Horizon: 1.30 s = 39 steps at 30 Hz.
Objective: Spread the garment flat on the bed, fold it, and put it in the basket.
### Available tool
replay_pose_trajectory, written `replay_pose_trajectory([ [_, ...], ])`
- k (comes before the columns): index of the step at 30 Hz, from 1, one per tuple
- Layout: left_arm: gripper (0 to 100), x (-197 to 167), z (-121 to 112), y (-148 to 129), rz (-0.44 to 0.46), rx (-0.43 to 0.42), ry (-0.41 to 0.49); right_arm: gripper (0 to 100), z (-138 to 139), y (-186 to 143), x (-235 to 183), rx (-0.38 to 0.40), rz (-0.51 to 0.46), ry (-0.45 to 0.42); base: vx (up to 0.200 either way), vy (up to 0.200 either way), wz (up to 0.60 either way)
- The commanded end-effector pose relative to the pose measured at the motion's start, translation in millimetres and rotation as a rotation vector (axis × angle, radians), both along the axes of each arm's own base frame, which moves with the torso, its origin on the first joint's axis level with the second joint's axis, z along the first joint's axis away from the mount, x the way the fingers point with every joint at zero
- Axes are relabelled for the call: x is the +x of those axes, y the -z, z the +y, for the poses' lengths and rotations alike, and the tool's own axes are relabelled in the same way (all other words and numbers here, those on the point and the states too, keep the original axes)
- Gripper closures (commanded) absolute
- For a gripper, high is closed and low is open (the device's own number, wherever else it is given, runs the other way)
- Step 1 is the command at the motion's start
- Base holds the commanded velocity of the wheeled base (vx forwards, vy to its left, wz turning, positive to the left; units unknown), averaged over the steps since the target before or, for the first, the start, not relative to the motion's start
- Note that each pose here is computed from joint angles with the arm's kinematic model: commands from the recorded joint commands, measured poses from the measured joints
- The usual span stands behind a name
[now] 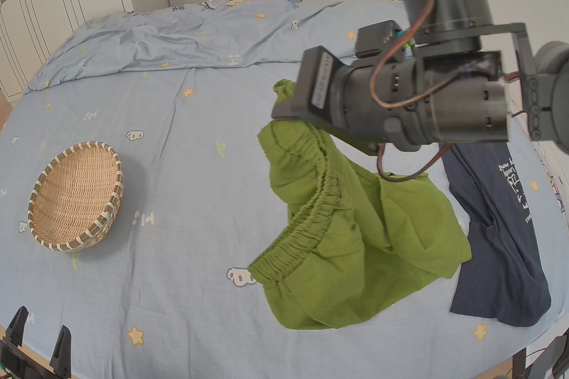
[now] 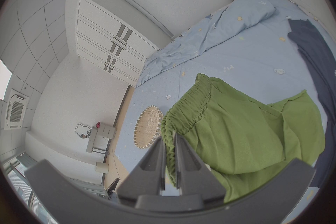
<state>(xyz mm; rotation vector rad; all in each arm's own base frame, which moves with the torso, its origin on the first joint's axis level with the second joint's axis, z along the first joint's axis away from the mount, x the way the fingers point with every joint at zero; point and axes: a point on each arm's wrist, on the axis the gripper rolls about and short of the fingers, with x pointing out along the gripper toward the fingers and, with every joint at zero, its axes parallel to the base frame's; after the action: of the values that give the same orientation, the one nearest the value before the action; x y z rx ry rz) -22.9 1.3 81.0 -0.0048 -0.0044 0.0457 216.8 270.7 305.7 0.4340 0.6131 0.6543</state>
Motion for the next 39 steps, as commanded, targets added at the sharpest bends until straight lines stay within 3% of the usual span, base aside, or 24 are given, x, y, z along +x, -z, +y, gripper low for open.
replay_pose_trajectory([
  [1, 0, 0, 0, 5, 0.001, -0.001, 0.000, 100, 33, 23, 18, -0.015, 0.020, -0.009, 0.000, 0.000, 0.00],
  [3, 0, 0, 0, 5, 0.001, -0.001, 0.000, 100, 35, 26, 22, -0.019, 0.019, -0.006, 0.000, 0.000, 0.00],
  [4, 0, 0, 0, 5, 0.001, -0.001, 0.000, 0, 35, 26, 22, -0.019, 0.019, -0.006, 0.000, 0.000, 0.00],
  [15, 0, 0, 0, 5, 0.001, 0.003, 0.001, 0, 55, 61, 26, -0.144, 0.078, -0.042, 0.000, 0.000, 0.00],
  [20, 0, 0, 0, 5, 0.002, 0.009, 0.006, 0, 39, 59, 31, -0.143, 0.092, -0.007, 0.000, 0.000, 0.00],
  [22, 0, 0, 0, 5, 0.003, 0.009, 0.012, 0, 13, 42, 31, -0.113, 0.079, 0.030, 0.000, 0.000, 0.00],
  [23, 0, 0, -1, 5, -0.005, 0.008, 0.026, 0, -17, 24, 25, -0.076, 0.059, 0.056, 0.000, 0.000, 0.00],
  [24, 0, 0, -1, 5, -0.005, 0.008, 0.026, 0, -17, 24, 25, -0.076, 0.059, 0.056, 0.000, 0.000, 0.00],
  [25, 0, 0, -1, 4, -0.009, 0.013, 0.030, 0, -46, 11, 17, -0.037, 0.058, 0.052, 0.000, 0.000, 0.00],
  [28, 0, -8, -1, -23, -0.125, -0.001, 0.044, 0, -83, -3, 6, 0.022, 0.059, 0.028, 0.000, 0.000, 0.00],
  [29, 0, -24, -1, -66, -0.239, -0.058, 0.112, 0, -110, -10, -8, 0.066, 0.062, -0.003, 0.000, 0.000, 0.00],
  [31, 0, -24, -1, -66, -0.239, -0.058, 0.112, 0, -110, -10, -8, 0.066, 0.062, -0.003, 0.000, 0.000, 0.00],
  [32, 0, -15, -2, -89, -0.070, -0.101, 0.256, 0, -140, -8, -22, 0.095, 0.073, -0.020, 0.000, 0.000, 0.00],
  [35, 0, 7, -7, -88, 0.130, -0.128, 0.415, 0, -156, 6, -29, 0.095, 0.091, 0.007, 0.000, 0.000, 0.00],
  [36, 0, 7, -7, -88, 0.130, -0.128, 0.415, 0, -157, 7, -29, 0.094, 0.092, 0.009, 0.000, 0.000, 0.00],
  [37, 0, 25, -10, -86, 0.250, -0.174, 0.503, 0, -162, 15, -29, 0.097, 0.095, 0.038, 0.000, 0.000, 0.00],
  [39, 0, 42, -13, -85, 0.346, -0.236, 0.584, 0, -169, 28, -30, 0.074, 0.115, 0.062, 0.000, 0.000, 0.00],
])
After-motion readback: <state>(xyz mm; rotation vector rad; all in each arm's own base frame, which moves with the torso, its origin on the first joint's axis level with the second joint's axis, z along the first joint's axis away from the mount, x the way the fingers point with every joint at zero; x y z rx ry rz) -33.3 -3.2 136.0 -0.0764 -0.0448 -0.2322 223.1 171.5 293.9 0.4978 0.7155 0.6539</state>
